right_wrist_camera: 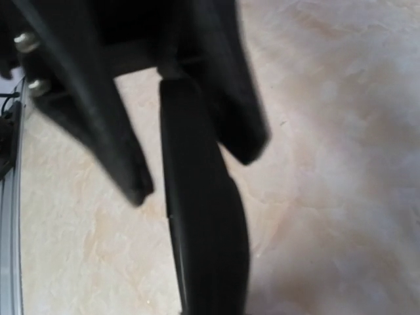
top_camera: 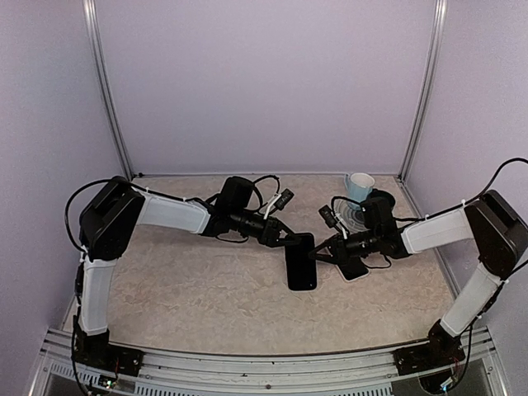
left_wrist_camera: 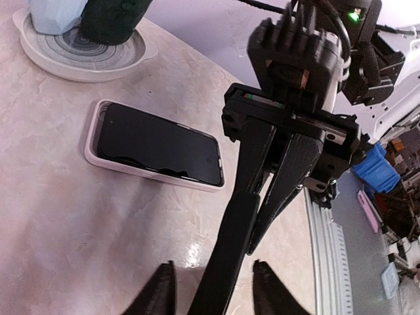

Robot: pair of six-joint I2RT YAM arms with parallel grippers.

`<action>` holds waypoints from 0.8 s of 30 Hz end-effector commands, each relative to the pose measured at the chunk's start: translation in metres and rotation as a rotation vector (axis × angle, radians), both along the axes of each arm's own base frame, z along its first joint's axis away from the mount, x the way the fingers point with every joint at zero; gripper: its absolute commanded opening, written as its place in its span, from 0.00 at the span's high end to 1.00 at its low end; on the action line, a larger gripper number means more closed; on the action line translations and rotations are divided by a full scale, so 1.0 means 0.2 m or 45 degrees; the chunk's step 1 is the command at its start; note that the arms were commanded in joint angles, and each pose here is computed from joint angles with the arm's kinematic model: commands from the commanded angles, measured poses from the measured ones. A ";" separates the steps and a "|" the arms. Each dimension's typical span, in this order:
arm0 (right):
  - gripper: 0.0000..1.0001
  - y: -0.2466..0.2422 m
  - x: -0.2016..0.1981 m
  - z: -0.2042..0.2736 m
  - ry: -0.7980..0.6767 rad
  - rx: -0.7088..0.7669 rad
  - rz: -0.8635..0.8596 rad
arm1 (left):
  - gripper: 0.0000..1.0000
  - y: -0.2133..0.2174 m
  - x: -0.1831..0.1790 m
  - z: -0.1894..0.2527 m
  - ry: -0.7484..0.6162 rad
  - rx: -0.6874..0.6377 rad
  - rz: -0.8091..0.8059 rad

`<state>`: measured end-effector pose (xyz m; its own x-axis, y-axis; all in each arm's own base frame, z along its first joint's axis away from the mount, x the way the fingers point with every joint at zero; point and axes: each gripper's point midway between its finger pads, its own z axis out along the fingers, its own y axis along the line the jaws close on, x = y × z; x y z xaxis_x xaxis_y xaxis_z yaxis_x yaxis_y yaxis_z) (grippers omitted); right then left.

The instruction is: Put the phone into the phone case

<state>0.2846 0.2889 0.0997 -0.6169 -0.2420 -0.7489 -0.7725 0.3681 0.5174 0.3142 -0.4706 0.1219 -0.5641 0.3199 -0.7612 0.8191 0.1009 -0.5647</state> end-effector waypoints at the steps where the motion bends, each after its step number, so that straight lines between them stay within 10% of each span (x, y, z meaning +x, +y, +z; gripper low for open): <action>1: 1.00 -0.01 0.05 0.04 -0.026 -0.030 -0.047 | 0.53 0.00 0.09 -0.05 0.050 0.074 0.149; 10: 1.00 -0.03 0.15 -0.11 0.097 -0.193 -0.134 | 0.29 0.25 0.42 -0.04 -0.067 0.218 0.649; 24: 1.00 -0.09 0.27 -0.37 0.350 -0.446 -0.254 | 0.28 0.43 0.51 0.04 -0.121 0.273 0.843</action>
